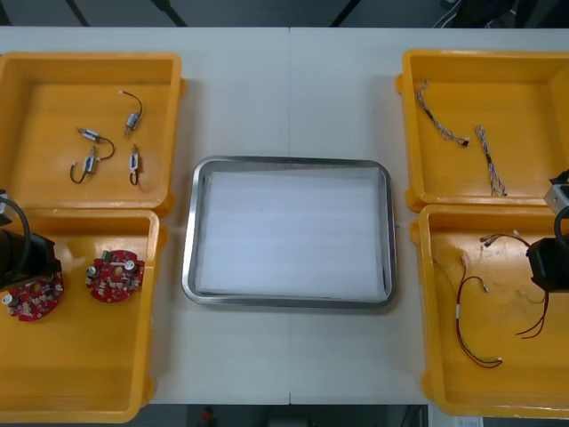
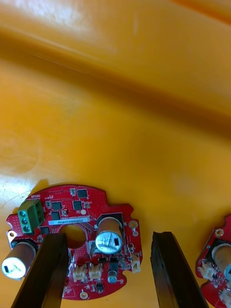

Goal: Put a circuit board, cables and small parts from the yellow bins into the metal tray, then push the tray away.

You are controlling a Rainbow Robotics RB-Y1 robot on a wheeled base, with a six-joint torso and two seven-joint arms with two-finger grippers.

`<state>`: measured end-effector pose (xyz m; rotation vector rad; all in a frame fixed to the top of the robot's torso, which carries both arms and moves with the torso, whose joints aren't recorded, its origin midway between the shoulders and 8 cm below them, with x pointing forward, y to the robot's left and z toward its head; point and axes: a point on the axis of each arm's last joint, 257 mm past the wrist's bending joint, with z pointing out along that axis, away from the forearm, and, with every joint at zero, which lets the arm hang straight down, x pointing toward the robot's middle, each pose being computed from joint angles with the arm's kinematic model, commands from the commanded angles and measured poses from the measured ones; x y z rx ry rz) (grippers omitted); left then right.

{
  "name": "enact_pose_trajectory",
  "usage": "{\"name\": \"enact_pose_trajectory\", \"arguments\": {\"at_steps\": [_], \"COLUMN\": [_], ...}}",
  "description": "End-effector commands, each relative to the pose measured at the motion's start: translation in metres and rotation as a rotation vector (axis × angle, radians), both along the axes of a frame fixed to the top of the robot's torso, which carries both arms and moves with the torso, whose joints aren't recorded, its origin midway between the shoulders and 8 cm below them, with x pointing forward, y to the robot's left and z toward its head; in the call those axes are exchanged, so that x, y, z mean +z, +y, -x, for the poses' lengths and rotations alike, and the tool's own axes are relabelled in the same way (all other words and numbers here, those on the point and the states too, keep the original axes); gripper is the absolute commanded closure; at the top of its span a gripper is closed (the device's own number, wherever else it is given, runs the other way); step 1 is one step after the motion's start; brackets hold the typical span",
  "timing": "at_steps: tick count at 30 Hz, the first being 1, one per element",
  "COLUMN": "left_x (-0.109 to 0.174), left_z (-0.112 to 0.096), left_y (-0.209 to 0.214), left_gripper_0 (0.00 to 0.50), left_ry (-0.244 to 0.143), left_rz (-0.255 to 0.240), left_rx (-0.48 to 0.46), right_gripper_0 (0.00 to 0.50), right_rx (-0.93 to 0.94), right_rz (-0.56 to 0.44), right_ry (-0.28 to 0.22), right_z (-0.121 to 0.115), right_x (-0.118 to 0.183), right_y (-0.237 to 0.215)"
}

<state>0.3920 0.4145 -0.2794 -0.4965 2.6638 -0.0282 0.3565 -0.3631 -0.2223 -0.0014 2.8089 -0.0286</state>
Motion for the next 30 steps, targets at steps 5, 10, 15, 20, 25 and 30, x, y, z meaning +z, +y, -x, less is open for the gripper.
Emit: {"name": "enact_pose_trajectory", "arguments": {"at_steps": [5,10,15,20,25,30], "left_x": [-0.012,-0.013,-0.012,-0.013,-0.013,-0.013], "left_z": [-0.011,-0.009,-0.010,-0.009,-0.009,-0.009], "left_y": [-0.008,-0.010,-0.011,-0.010,-0.010,-0.010], "left_gripper_0": [0.000,0.000,0.000,0.000,0.238,0.497], "left_ry": [-0.038,-0.032,-0.032,-0.030,-0.028,-0.028], "left_rz": [0.084,0.099,0.106,0.108,0.107,0.106], "left_rx": [0.101,0.115,0.119,0.125,0.122,0.120], "right_gripper_0": [0.500,0.500,0.500,0.500,0.500,0.500], "right_rx": [0.123,0.191,0.258,0.324,0.354,0.378], "right_rz": [-0.022,-0.065,-0.077,-0.017,0.034,0.047], "right_ry": [-0.107,-0.115,-0.117,-0.102,-0.092,-0.128], "right_z": [-0.021,-0.022,-0.022,-0.023,-0.026,-0.036], "right_x": [0.048,0.058,0.067,0.074,0.080,0.094], "right_y": [0.019,0.037,0.048,0.049,0.049,0.056]}}
